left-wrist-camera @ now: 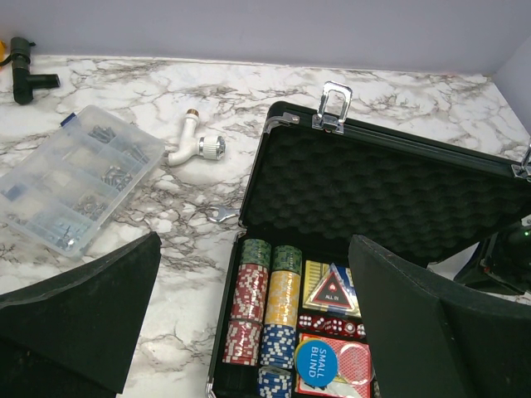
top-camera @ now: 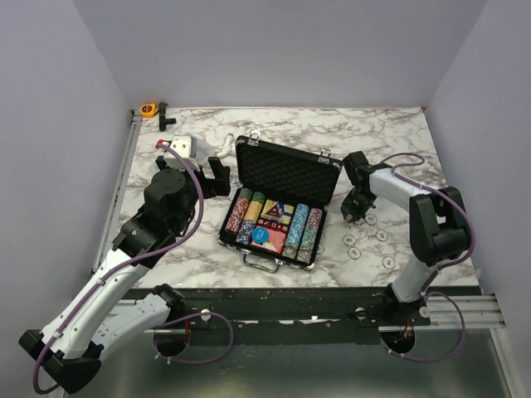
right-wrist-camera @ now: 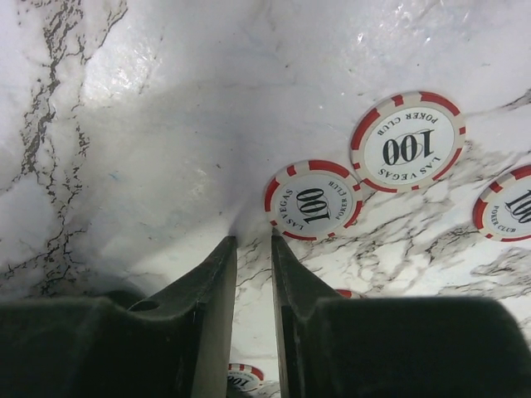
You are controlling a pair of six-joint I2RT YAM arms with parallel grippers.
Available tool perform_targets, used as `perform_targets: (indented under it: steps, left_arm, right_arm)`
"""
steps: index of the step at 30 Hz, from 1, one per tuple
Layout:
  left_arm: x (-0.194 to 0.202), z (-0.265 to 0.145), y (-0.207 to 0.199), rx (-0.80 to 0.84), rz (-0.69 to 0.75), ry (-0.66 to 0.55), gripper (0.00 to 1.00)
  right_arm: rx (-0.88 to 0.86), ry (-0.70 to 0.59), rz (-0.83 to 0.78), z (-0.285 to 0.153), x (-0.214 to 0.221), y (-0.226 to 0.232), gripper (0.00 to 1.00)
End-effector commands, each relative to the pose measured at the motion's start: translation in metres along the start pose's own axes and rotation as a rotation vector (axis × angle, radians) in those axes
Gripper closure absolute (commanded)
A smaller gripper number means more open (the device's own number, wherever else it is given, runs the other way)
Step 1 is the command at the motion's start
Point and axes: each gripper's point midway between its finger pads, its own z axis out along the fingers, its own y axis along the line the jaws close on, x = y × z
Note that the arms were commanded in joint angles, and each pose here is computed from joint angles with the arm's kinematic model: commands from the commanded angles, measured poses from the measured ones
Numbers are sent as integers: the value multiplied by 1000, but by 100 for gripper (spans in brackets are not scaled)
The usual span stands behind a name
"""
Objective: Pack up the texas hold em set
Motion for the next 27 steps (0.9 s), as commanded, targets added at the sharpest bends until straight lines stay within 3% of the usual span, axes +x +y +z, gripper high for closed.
perform_targets:
  steps: [1,12,21,25,27]
  left_arm:
    - [-10,-2,-2,8,-5,-18,5]
    - [-5,2,-5,18,-7,1,5]
    - [0,6,-10,39,-14,23,5]
    - [1,6,-10,37,-12,28,6]
    - [1,6,-10,34,-12,28,5]
  right_arm:
    - [40,-27,0,-5,-1,-15,75]
    - [-433,-12,-175,-55,34,11,65]
    - [-555,196,-286,-66,108,13,83]
    - [-554,215,-303,-62,125,17,99]
    - [-557,224,-306,-60,129,19,99]
